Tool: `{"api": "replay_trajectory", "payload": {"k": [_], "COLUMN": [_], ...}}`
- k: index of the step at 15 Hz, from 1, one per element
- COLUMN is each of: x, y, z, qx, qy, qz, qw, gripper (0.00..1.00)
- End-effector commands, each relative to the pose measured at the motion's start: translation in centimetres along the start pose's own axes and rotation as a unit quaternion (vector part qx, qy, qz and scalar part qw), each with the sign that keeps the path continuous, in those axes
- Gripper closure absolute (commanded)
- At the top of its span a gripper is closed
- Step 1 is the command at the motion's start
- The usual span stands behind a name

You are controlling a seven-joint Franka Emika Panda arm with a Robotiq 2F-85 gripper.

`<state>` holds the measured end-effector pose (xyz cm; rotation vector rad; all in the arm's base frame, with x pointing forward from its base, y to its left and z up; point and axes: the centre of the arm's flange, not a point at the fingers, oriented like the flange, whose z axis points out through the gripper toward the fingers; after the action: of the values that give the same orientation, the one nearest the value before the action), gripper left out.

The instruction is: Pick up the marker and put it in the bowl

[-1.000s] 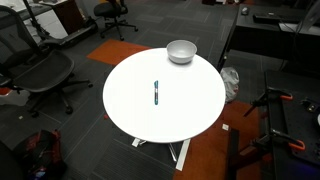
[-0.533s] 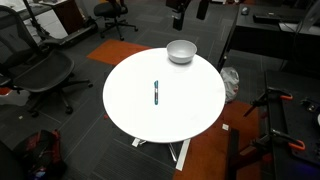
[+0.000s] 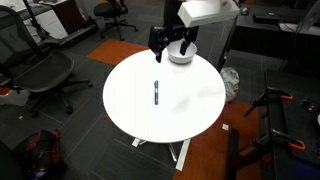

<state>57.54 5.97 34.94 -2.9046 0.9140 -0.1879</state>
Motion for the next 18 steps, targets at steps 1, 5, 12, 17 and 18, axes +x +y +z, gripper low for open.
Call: {"api": "replay_trajectory", "payload": {"k": [1, 5, 12, 17, 18], "x": [0.8, 1.7, 3.5, 4.9, 5.1], "y": [-0.9, -1.0, -2.0, -2.6, -2.6], "z": [3.5, 6.6, 10.8, 13.5, 14.0], "qx": [-0.002, -0.009, -0.029, -0.04, -0.041], "qy": [0.016, 0.018, 0.009, 0.006, 0.007], "qz": [0.046, 0.079, 0.114, 0.133, 0.139], "qw": [0.9988, 0.9966, 0.9931, 0.9903, 0.9895], "gripper": [0.0, 0.0, 0.0, 0.0, 0.0]}}
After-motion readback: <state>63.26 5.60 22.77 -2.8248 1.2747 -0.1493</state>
